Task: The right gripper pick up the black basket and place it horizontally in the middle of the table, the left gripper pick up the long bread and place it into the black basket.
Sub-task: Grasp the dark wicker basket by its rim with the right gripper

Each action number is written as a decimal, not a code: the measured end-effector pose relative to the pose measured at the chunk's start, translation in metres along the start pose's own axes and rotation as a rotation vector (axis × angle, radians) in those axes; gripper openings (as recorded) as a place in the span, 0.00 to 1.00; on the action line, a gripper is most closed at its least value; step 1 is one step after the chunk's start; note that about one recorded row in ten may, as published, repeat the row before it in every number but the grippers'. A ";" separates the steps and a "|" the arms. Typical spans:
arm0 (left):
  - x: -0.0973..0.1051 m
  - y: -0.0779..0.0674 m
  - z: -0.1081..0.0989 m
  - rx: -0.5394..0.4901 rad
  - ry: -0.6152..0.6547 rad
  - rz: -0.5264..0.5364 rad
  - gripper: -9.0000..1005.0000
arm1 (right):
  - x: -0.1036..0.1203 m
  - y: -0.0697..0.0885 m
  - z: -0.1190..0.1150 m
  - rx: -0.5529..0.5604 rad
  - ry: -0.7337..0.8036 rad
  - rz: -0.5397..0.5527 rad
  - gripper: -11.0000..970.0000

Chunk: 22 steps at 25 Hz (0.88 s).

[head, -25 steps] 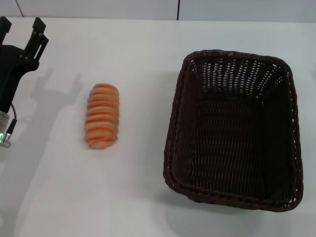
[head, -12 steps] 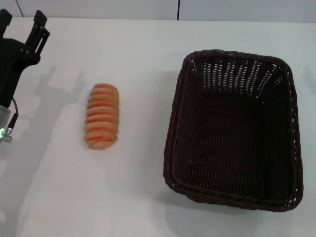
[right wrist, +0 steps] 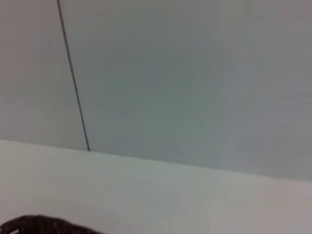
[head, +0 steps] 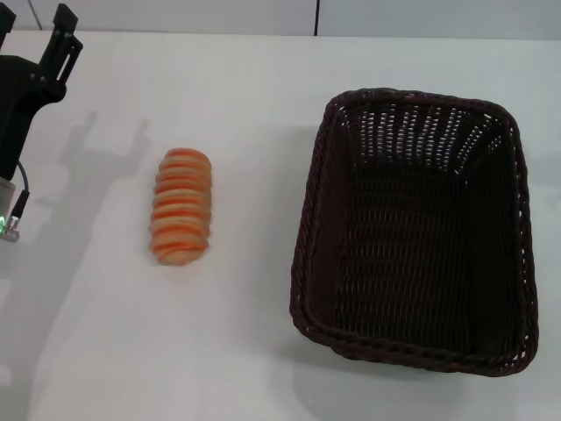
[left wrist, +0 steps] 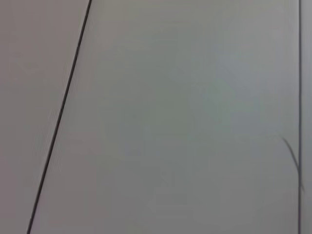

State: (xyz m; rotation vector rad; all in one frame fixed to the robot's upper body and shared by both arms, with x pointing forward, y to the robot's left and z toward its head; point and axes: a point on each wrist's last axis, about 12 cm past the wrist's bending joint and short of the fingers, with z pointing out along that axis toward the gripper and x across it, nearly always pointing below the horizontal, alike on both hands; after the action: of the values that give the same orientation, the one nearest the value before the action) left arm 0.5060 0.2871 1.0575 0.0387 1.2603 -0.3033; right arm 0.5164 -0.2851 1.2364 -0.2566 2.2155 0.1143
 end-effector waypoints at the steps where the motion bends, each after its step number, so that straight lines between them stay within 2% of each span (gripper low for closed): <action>1: 0.000 0.000 0.000 0.001 0.000 0.000 0.80 | -0.001 -0.001 -0.001 -0.004 0.030 0.024 0.69; 6: -0.001 0.000 0.002 0.005 -0.003 0.006 0.80 | 0.000 -0.002 -0.003 -0.017 0.100 0.079 0.69; 8: -0.001 0.000 0.002 0.005 -0.003 0.006 0.80 | 0.001 0.002 -0.005 -0.030 0.126 0.121 0.69; 13: -0.004 0.013 0.007 -0.008 0.001 -0.036 0.80 | 0.002 0.017 0.000 -0.078 0.181 0.162 0.69; 17: -0.005 0.017 0.006 -0.013 0.003 -0.047 0.80 | 0.008 0.025 0.005 -0.117 0.220 0.192 0.69; 22: -0.009 0.024 0.003 -0.011 -0.005 -0.034 0.80 | 0.016 0.027 0.006 -0.137 0.251 0.263 0.69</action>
State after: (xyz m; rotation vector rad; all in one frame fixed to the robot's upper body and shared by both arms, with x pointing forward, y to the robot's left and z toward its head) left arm 0.5117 0.3111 1.0637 0.0075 1.2580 -0.3254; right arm 0.5057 -0.2604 1.2200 -0.0542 2.4867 0.3980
